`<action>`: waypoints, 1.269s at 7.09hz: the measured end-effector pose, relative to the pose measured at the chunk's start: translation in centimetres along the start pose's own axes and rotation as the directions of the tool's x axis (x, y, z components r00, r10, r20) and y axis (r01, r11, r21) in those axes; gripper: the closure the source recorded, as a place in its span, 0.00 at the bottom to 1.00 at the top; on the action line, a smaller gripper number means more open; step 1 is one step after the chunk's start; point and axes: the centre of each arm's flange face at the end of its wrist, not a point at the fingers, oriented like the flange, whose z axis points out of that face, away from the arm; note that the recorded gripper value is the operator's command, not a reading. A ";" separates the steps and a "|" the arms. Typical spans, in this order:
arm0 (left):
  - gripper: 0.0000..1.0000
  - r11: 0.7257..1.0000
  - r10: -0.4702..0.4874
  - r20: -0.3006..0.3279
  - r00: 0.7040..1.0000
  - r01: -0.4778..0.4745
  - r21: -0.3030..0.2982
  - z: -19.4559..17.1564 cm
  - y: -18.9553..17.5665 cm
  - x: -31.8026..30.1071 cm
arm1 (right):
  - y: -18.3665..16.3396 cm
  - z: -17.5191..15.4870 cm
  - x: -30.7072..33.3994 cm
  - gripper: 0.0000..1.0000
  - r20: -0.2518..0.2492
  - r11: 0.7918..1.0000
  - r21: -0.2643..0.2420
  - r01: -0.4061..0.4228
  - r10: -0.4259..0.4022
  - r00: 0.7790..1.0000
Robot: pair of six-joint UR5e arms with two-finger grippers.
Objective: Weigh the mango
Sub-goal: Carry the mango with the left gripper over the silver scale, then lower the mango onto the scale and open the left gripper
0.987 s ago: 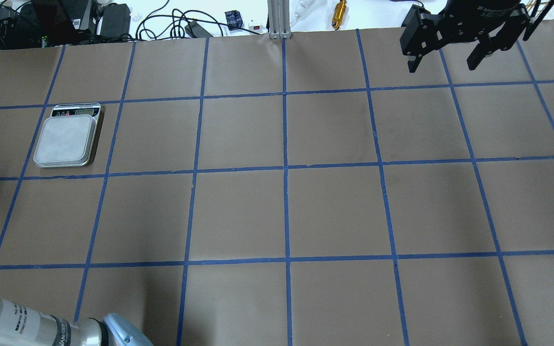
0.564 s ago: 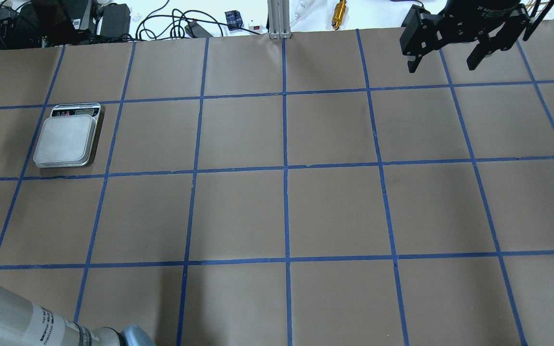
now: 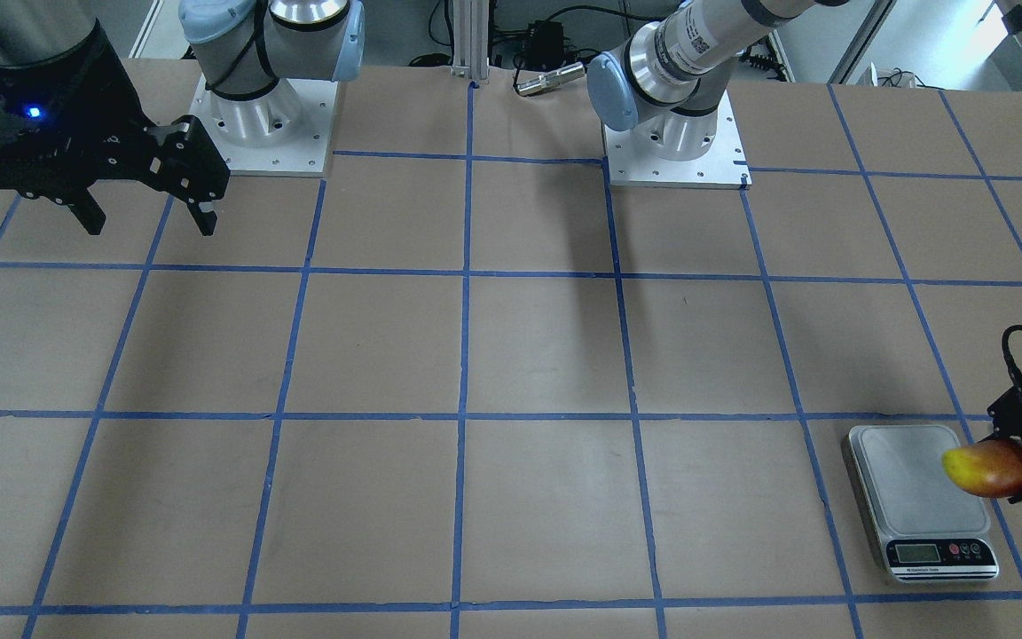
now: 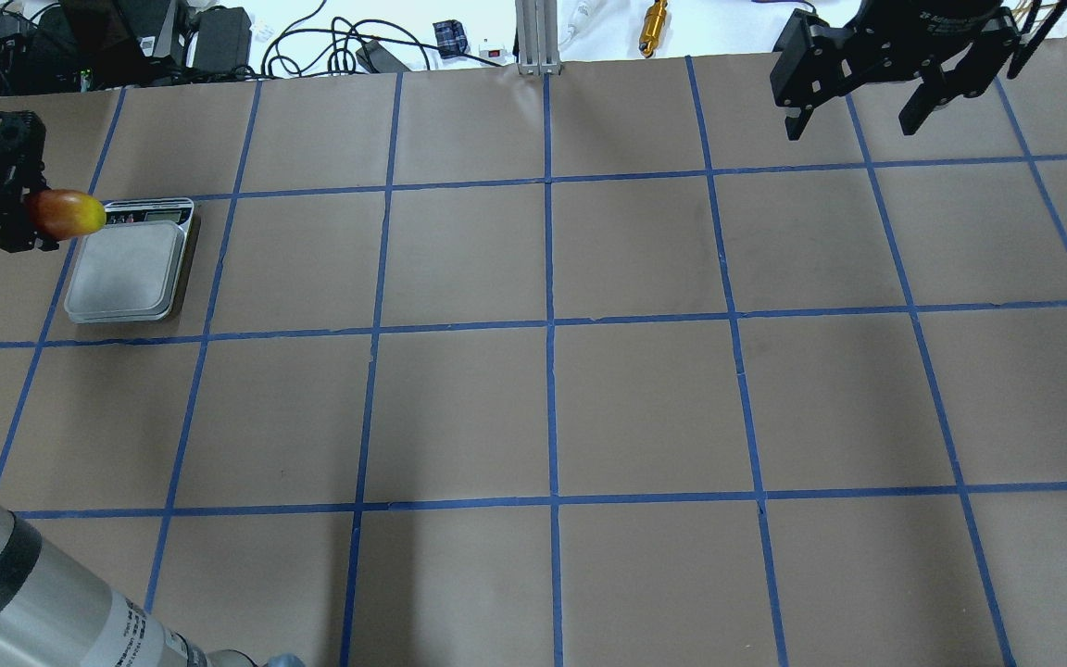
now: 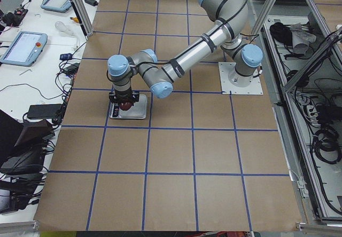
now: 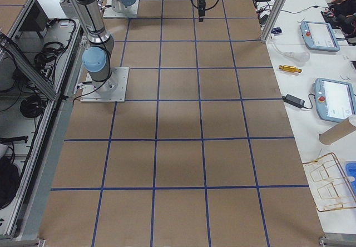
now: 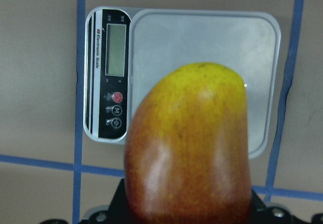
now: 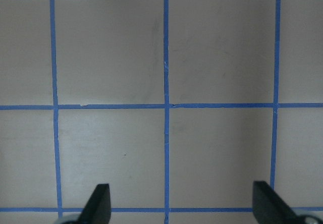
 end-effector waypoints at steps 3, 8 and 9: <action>1.00 1.000 -0.008 -0.055 0.998 0.009 0.020 3.7 -0.8 0.3 | 0.0 0.0 0.0 0.00 -0.001 1.000 0.000 0.000 0.000 1.000; 0.22 1.000 -0.005 -0.052 0.999 0.006 0.025 5.8 -0.8 0.1 | 0.0 0.0 0.0 0.00 -0.001 1.000 0.000 0.000 0.000 1.000; 0.05 1.000 -0.006 -0.054 0.999 0.007 0.027 6.1 -0.8 0.1 | 0.0 0.0 0.0 0.00 -0.001 1.000 0.000 0.000 0.000 1.000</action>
